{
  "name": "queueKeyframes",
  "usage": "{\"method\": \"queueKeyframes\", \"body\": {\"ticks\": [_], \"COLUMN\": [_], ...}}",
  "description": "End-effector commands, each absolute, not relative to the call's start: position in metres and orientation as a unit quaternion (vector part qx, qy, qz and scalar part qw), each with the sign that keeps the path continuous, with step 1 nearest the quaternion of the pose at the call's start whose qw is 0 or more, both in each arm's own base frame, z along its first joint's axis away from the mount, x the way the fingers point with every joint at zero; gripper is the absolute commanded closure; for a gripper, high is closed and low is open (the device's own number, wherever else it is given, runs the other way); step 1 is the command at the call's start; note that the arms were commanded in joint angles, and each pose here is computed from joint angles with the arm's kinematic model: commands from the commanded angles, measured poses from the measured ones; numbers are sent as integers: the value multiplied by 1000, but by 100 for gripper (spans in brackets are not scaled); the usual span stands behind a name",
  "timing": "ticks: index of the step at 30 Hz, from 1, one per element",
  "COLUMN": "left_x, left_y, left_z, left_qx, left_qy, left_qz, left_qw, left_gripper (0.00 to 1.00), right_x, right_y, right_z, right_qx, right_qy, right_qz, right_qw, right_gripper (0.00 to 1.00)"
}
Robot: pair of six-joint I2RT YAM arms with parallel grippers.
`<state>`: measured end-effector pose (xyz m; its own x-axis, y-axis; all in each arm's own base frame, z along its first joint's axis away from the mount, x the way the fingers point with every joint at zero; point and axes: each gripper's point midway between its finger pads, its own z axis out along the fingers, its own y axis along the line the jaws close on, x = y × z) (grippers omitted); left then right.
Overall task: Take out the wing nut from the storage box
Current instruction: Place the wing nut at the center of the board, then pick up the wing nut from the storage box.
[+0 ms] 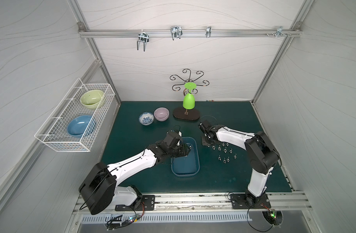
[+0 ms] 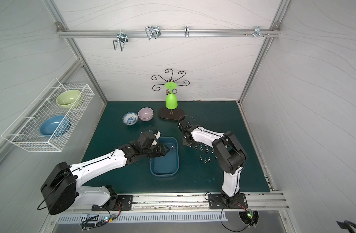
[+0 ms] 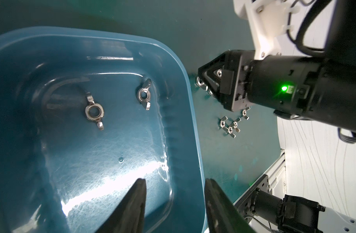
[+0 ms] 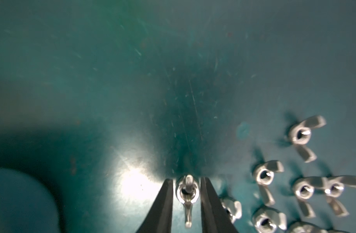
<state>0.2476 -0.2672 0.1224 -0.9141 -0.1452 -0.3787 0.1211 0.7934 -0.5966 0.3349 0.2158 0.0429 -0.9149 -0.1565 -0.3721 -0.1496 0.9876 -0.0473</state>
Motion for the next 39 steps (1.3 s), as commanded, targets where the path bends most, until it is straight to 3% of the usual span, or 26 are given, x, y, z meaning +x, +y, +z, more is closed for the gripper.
{"method": "queueKeyframes", "body": {"ticks": [1, 7, 15, 39], "left_x": [258, 269, 262, 264], "left_y": [-262, -199, -139, -139], "left_z": [156, 142, 112, 101], "left_qx": [0, -92, -188, -192], "left_qy": [913, 918, 921, 918], "left_qz": [-316, -276, -232, -258], "left_qw": [259, 270, 249, 231], "left_gripper": [48, 49, 50, 48], "right_x": [336, 294, 276, 290], "right_y": [227, 308, 384, 400], "right_z": [80, 108, 90, 35], "right_qx": [-103, -195, -270, -261], "right_qy": [966, 945, 928, 941], "right_qz": [-5, 62, 102, 101], "right_qw": [237, 254, 235, 190], "right_gripper": [72, 66, 63, 62]}}
